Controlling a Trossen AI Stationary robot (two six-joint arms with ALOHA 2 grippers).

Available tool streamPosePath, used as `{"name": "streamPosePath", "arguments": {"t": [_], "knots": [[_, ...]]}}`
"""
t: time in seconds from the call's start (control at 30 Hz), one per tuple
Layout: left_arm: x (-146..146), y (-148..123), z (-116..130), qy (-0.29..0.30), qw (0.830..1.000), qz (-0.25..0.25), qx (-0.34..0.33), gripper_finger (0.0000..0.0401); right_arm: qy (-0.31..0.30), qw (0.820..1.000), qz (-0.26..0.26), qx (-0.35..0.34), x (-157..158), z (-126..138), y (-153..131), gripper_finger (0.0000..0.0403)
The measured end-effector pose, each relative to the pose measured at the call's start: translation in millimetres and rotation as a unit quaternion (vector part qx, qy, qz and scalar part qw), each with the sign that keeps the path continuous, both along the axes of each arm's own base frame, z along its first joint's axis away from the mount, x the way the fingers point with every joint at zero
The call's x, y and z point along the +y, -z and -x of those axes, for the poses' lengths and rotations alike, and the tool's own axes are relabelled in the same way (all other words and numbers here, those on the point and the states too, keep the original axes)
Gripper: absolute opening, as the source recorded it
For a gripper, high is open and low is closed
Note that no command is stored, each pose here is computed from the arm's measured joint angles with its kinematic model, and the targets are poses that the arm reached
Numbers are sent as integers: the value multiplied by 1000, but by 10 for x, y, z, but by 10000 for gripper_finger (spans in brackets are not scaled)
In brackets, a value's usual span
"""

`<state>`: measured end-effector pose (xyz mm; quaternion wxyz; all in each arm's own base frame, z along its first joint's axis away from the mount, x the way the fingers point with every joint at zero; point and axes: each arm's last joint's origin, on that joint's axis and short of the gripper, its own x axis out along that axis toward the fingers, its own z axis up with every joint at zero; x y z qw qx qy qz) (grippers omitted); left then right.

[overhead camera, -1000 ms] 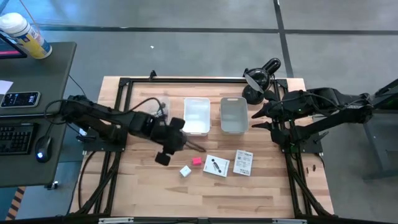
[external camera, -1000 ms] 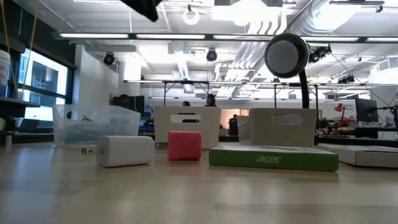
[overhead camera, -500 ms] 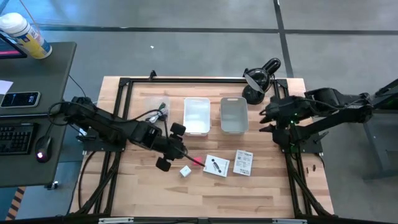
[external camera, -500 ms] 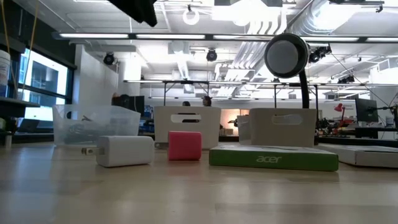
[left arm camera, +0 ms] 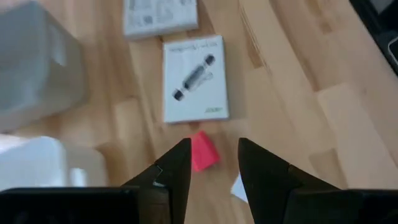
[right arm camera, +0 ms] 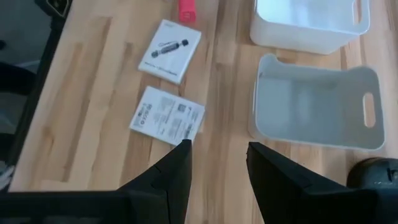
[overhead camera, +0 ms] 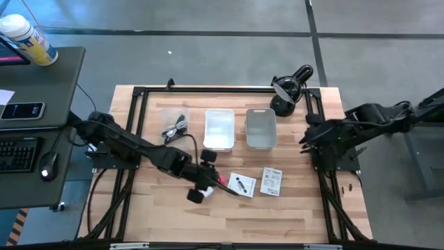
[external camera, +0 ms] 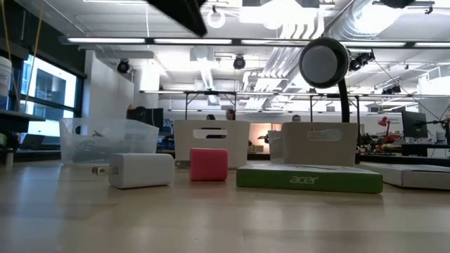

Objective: Pick and place items into bin
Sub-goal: Put the pink adapter into the white bin

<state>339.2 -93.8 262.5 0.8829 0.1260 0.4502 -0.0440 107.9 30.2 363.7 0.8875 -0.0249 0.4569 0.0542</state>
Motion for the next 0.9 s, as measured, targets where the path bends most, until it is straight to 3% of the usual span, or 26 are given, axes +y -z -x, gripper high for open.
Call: {"name": "streamPosePath", "arguments": {"t": [0.27,0.67,0.9], "knots": [[-66,444,-199,-69,996,37,46,117,11,999,-26,-31,-60,219,281,145],[135,552,-306,-98,992,60,56,120,39,992,-68,-104,-83,279,249,145],[211,552,-323,-98,991,67,59,192,48,990,-56,-124,-88,257,225,145]]}}
